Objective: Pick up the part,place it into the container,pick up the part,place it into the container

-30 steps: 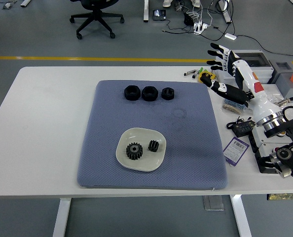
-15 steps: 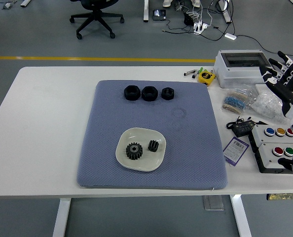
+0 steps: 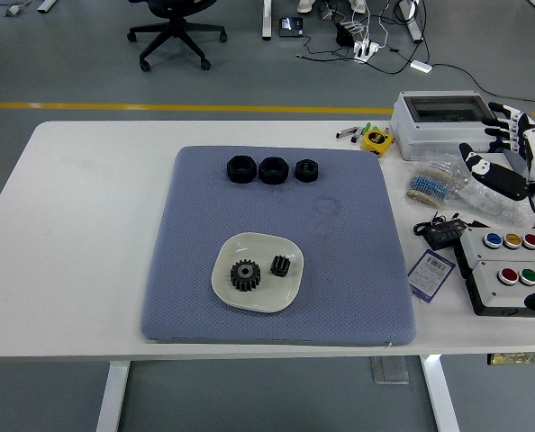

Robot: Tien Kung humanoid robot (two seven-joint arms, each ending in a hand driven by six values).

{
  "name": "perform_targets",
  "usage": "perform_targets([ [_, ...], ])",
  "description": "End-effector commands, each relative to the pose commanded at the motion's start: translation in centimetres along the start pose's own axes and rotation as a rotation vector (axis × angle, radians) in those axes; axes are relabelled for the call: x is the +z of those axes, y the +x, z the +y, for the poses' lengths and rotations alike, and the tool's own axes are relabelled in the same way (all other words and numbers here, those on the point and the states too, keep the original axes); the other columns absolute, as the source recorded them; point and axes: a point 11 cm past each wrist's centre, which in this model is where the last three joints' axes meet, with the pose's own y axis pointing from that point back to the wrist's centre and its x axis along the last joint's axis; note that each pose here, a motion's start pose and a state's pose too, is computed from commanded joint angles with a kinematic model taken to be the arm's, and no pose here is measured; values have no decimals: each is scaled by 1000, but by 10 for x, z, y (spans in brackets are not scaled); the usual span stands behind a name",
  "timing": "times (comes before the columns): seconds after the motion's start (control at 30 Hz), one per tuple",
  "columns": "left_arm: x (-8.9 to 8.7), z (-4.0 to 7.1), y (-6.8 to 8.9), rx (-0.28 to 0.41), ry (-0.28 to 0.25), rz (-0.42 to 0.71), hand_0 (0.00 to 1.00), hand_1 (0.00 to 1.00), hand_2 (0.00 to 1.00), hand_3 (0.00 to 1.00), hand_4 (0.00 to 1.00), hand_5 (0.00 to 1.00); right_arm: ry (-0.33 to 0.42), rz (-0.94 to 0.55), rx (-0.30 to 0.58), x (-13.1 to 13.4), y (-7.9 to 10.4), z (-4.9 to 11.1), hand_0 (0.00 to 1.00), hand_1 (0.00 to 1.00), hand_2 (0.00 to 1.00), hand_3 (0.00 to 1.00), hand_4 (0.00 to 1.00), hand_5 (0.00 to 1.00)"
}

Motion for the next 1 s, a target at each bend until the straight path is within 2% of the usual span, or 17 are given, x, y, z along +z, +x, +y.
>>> perform_targets([
  [0.13,1,0,0,0,-1,-3,535,566,583,610,624,626,70,132,10,-8,1,-1,682,738,781,869,539,195],
  [0.17,1,0,1,0,-2,-3,535,567,581,610,623,625,93,167,8,-10,0,0,677,727,772,862,443,158],
  [0.23,1,0,1,0,-2,-5,535,567,581,610,623,625,114,197,6,-12,-1,0,677,727,772,862,443,158],
  [0.73,-1,0,2,0,3,-18,537,568,582,610,624,626,106,173,-12,-8,-6,3,647,700,749,842,432,146],
  [0.77,-1,0,2,0,3,-19,538,569,584,611,625,626,106,172,-12,-8,-7,3,533,580,638,780,334,105],
  [0.93,0,0,4,1,2,-30,538,569,584,611,625,626,109,154,-8,-8,-7,3,533,580,638,780,334,105],
  [0.97,0,-1,4,2,0,-36,539,569,584,612,625,625,112,148,-6,-8,-7,3,427,458,505,554,8,243],
  [1.0,0,-1,4,3,-1,-38,539,569,584,612,625,625,113,147,-6,-8,-7,3,427,458,505,554,8,243],
])
